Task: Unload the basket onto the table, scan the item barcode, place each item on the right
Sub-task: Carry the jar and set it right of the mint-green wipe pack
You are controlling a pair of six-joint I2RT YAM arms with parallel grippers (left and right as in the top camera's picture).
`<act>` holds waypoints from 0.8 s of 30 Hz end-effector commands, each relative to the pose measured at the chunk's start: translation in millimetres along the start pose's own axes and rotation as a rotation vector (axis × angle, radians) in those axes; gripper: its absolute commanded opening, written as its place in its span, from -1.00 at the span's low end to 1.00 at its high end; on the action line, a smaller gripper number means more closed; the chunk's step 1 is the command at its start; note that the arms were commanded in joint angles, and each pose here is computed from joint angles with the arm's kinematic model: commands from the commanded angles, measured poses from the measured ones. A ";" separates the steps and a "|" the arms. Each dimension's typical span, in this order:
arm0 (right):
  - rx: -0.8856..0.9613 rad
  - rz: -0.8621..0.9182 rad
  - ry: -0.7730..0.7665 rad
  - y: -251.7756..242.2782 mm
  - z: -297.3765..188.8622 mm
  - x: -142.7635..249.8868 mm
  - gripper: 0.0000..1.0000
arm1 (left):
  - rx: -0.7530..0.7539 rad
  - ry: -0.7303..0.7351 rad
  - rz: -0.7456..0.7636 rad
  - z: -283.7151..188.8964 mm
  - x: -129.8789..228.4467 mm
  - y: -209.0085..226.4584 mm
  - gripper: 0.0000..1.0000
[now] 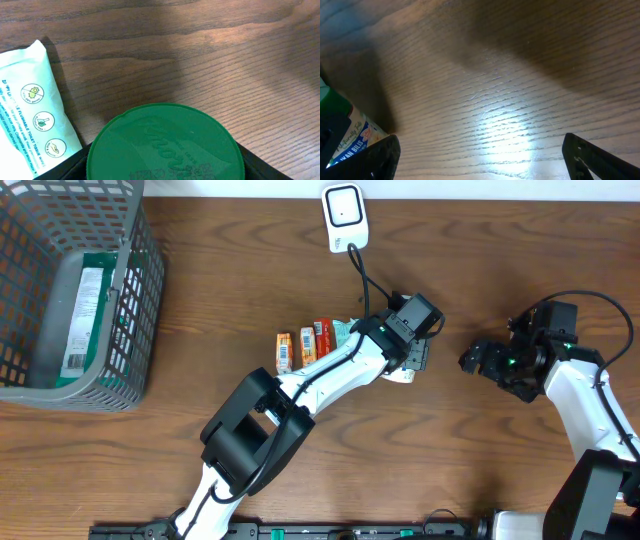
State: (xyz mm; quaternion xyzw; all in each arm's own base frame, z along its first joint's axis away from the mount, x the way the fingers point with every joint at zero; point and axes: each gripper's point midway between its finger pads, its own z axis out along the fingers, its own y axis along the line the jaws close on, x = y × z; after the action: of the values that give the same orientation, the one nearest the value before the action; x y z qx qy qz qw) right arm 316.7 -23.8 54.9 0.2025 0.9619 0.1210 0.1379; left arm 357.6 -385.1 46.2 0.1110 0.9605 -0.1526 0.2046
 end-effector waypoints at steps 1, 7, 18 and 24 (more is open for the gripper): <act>-0.005 0.001 -0.003 2.7 -1.7 1.6 0.98 | -0.012 -0.014 -0.005 3.4 -4.1 -1.5 0.45; -0.008 0.001 -0.002 3.2 -1.7 1.7 0.98 | -0.012 -0.014 -0.005 3.4 -4.1 -1.5 0.60; -0.008 0.001 -0.002 3.2 -1.7 1.7 0.98 | -0.013 -0.013 -0.004 3.4 -3.7 -1.2 0.61; -0.008 0.001 -0.002 3.2 -1.7 1.7 0.98 | -0.007 -0.023 -0.001 1.8 -6.7 -2.7 0.63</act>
State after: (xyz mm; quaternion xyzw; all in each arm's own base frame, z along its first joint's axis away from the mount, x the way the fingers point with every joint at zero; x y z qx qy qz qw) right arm 316.7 -23.8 54.9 0.2025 0.9619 0.1210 0.1379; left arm 358.0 -386.2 46.3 0.1113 0.9599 -0.1540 0.2060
